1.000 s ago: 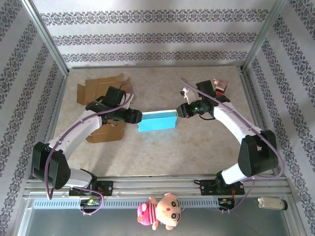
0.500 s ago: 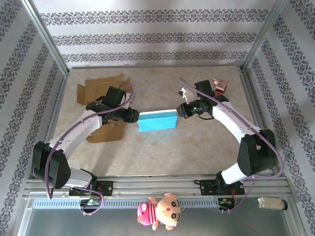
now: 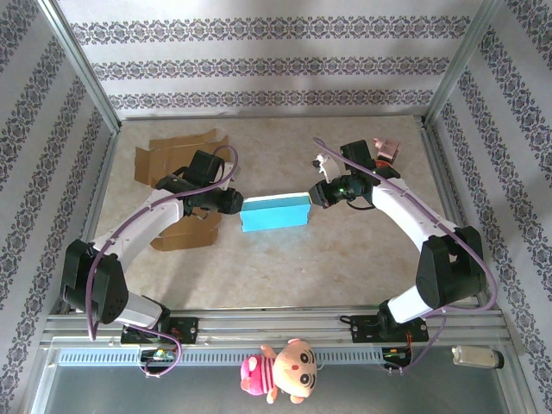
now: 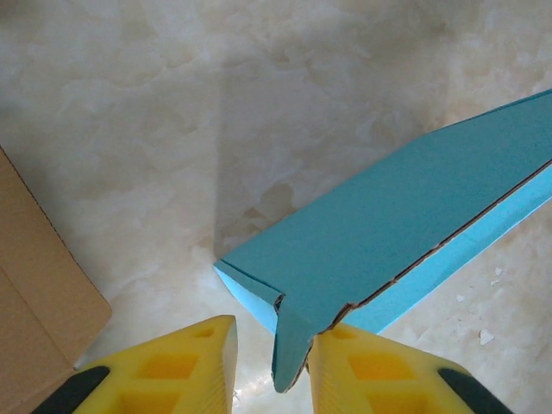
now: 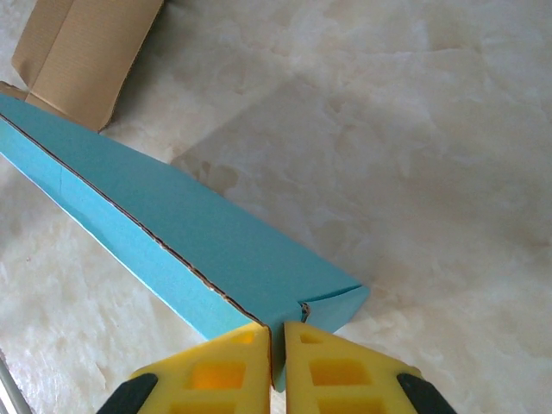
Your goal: Fold the paper box
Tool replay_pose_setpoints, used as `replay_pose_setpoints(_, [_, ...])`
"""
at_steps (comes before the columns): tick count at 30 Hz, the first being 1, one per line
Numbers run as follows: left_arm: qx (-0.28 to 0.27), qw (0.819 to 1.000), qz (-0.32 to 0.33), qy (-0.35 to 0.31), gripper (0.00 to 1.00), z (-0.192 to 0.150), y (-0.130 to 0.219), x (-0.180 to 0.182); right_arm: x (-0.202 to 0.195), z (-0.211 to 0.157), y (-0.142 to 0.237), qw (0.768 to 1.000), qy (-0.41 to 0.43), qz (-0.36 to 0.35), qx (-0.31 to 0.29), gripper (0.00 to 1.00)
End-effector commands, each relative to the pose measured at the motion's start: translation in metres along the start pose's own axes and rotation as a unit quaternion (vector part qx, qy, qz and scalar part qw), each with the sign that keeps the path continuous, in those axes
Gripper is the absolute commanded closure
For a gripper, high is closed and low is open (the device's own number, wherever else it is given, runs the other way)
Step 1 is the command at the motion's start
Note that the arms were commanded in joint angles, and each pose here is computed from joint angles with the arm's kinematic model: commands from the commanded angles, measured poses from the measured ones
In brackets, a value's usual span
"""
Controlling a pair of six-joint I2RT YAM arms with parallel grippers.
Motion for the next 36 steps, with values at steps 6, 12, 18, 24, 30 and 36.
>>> replay_pose_setpoints(6, [-0.021, 1.000, -0.020, -0.007, 0.73, 0.014, 0.002, -0.010, 0.005, 0.006, 0.002, 1.000, 0.008, 0.008, -0.001, 0.88])
replay_pose_setpoints(12, [-0.021, 0.999, -0.024, 0.003, 0.76, 0.015, 0.007, -0.013, 0.005, 0.007, 0.001, 1.000, 0.007, 0.004, 0.000, 0.88])
replay_pose_setpoints(18, [-0.017, 0.999, -0.018, 0.023, 0.84, 0.016, 0.012, -0.013, 0.005, 0.008, -0.001, 1.000, -0.002, -0.014, 0.006, 0.86])
replay_pose_setpoints(24, [0.000, 0.998, -0.012, 0.064, 0.98, 0.012, 0.006, -0.010, 0.008, 0.011, -0.007, 0.999, -0.021, -0.033, 0.013, 0.92])
replay_pose_setpoints(30, [0.002, 0.995, -0.002, 0.097, 1.00, 0.008, 0.000, -0.006, 0.015, 0.012, -0.009, 0.998, -0.051, -0.039, 0.013, 0.89])
replay_pose_setpoints(36, [0.003, 0.993, -0.027, 0.115, 1.00, 0.003, -0.005, -0.009, 0.015, 0.009, -0.013, 0.991, -0.124, -0.049, 0.019, 0.88])
Point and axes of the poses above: each hand's point on the last joint's axis, 136 mm out from that joint toward the fingers, its own y axis back along the fingers, its own x axis along the line the jaws close on, z = x × y, the point moved 6 cm from there along y, back along the fingers, and after that the axes turned 5 degrees about y, right-handed, at the moved point
